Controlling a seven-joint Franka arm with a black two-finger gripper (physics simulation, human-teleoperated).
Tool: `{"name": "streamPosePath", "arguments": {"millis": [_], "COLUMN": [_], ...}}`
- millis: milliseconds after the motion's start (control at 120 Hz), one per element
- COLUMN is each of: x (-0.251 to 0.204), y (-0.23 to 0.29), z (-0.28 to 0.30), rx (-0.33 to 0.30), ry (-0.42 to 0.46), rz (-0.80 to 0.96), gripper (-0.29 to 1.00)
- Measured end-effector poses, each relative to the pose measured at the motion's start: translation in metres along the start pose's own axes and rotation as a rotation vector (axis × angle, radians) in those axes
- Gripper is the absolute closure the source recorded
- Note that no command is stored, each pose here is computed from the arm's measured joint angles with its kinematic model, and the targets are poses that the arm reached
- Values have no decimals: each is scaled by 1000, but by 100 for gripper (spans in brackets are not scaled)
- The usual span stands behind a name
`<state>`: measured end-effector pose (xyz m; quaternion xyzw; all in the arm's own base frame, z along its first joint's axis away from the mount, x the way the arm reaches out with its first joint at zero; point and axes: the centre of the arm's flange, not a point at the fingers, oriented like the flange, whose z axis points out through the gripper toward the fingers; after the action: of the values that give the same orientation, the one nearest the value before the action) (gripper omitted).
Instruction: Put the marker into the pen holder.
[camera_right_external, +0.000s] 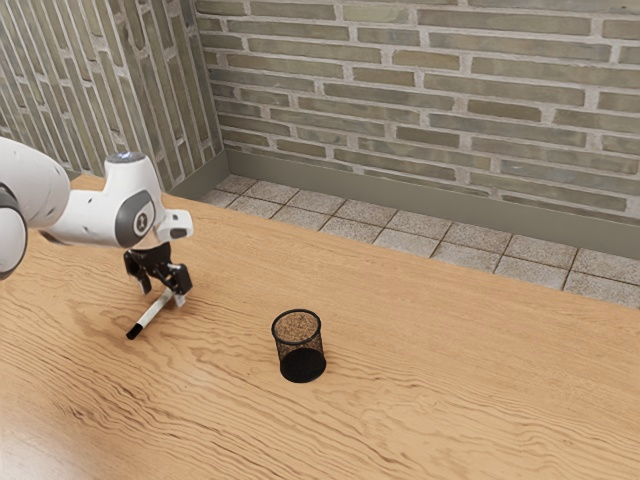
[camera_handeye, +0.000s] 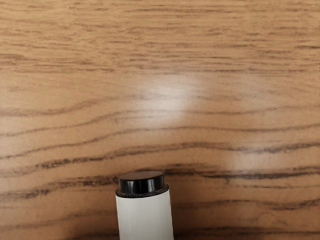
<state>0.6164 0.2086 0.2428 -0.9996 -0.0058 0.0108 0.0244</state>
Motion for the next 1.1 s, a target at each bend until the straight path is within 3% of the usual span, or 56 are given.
{"name": "streamPosePath", "arguments": {"millis": [217, 700, 933, 1100], "x": [0, -1, 2, 10], "y": [3, 4, 9, 44], "z": [0, 1, -15, -96], "rx": [-1, 5, 17, 32], "ry": [-1, -7, 10, 95], "rz": [-13, -60, -75, -41], "gripper": [9, 68, 76, 78]}}
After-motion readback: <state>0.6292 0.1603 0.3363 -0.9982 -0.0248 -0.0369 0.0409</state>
